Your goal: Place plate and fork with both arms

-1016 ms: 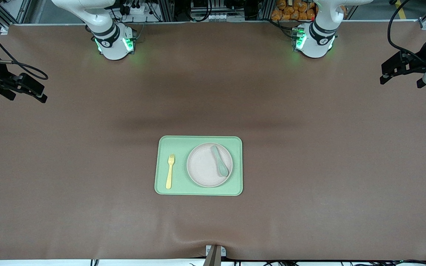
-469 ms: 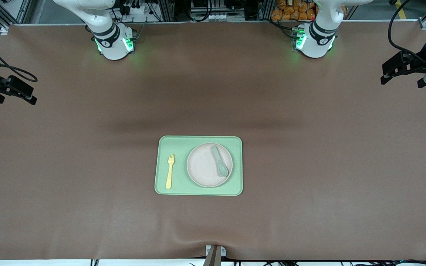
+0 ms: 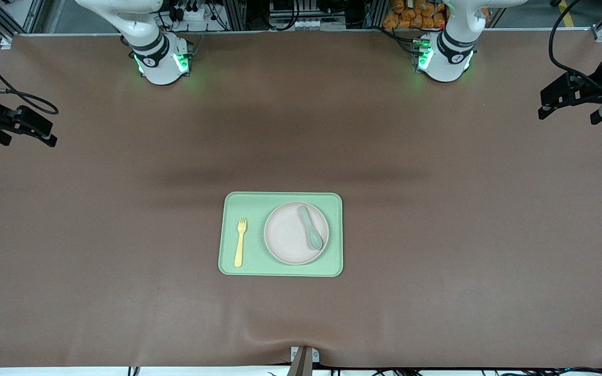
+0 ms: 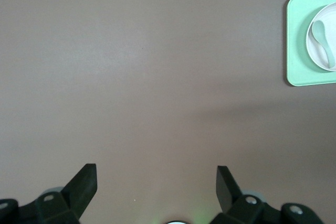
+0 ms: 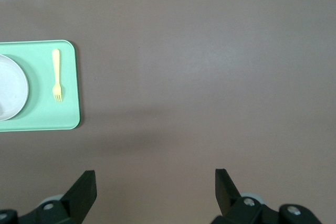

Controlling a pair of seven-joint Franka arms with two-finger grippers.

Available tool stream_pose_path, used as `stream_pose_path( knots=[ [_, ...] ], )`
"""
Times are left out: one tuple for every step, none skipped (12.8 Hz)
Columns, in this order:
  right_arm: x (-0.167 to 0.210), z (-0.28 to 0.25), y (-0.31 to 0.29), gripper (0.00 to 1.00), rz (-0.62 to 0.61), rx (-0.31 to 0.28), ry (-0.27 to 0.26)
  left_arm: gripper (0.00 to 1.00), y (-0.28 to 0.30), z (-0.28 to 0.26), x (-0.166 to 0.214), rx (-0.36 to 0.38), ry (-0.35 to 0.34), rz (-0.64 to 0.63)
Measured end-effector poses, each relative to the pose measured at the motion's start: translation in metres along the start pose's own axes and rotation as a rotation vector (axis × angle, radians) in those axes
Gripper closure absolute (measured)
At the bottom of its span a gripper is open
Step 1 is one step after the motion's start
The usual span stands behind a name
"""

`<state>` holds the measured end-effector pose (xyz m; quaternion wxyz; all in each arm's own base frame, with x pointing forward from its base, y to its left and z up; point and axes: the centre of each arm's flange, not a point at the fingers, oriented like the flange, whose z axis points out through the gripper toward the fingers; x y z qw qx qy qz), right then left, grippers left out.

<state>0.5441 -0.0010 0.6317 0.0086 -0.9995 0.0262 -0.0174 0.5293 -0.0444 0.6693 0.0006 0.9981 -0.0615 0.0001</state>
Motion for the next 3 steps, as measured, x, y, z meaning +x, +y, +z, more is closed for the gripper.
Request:
stream_pose_path(
  knots=[
    [-0.0002,0.0001,-0.0001,0.00,0.000,0.000,-0.002,0.00,-0.0015,0.0000,-0.0001,0.000,0.000,-0.003],
    [-0.0002,0.0001,-0.0006,0.00,-0.001,0.000,-0.002,0.00,-0.0033,0.0000,-0.0001,0.000,0.000,-0.006],
    [-0.0003,0.0000,-0.0020,0.00,-0.004,0.000,-0.002,0.00,-0.0043,0.0000,-0.0002,0.000,0.000,-0.008]
  ],
)
